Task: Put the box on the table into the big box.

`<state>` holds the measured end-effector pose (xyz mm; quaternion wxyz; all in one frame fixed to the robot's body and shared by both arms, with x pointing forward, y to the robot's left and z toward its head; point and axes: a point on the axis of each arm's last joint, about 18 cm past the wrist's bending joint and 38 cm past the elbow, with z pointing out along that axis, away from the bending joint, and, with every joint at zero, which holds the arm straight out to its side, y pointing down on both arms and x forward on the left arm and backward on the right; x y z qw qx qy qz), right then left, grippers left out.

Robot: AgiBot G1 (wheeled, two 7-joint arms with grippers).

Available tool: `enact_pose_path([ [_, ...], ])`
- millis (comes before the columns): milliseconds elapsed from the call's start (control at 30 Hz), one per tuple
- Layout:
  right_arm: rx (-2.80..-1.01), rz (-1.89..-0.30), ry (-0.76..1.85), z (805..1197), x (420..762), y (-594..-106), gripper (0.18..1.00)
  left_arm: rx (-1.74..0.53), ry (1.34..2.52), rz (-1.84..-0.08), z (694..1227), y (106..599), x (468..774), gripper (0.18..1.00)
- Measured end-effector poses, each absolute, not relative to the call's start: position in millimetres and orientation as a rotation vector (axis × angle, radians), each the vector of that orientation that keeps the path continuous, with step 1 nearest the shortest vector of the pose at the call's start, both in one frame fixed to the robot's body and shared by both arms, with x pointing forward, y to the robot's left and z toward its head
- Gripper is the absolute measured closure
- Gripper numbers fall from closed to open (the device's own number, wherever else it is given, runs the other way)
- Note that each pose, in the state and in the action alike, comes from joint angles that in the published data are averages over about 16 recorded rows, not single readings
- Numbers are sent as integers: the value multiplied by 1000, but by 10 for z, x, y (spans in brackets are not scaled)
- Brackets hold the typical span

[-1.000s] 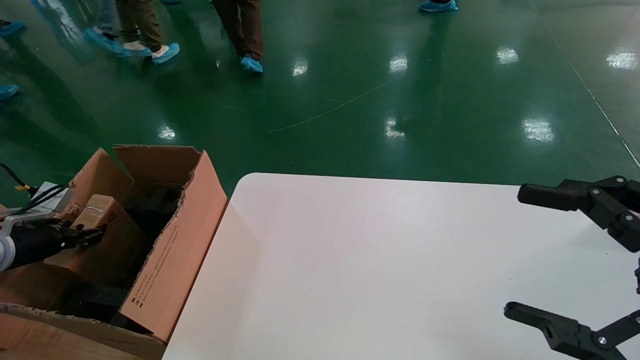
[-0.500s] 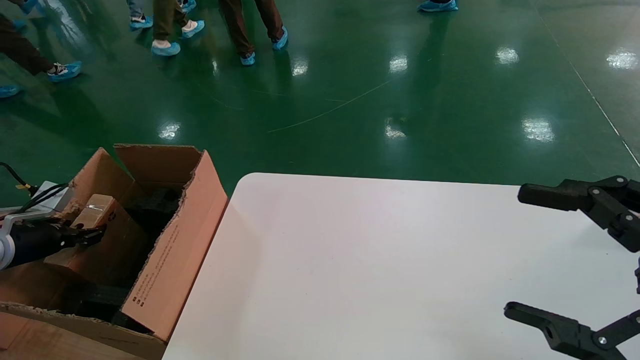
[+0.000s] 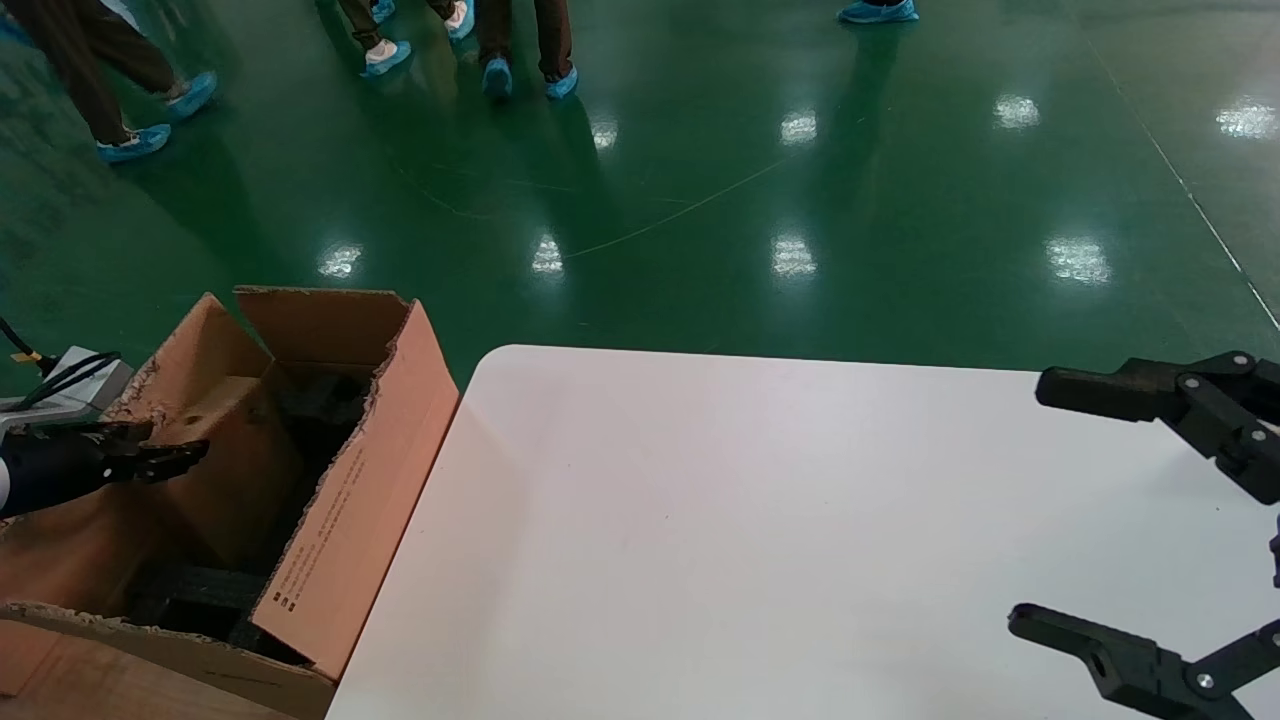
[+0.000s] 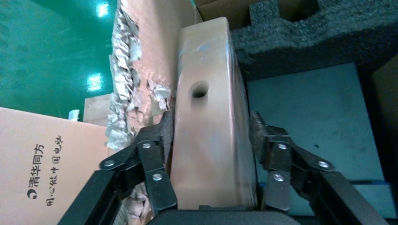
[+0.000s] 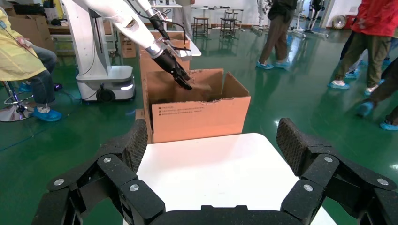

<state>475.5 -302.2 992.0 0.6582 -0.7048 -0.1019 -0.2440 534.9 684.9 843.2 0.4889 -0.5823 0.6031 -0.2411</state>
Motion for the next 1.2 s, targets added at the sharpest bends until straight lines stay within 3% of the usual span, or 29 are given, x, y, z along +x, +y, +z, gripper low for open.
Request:
enact_pose_path([
  [300, -1596, -553, -231, 9920, 4755, -3022, 178, -1349, 1497, -696, 8610, 6680, 5460, 458],
  [733, -1596, -553, -231, 9920, 4755, -3022, 178, -1010, 1669, -1099, 9138, 5781, 5722, 246],
  [1200, -1596, -552, -230, 9920, 4756, -3022, 178, -724, 1748, -1309, 9435, 5167, 5807, 185],
])
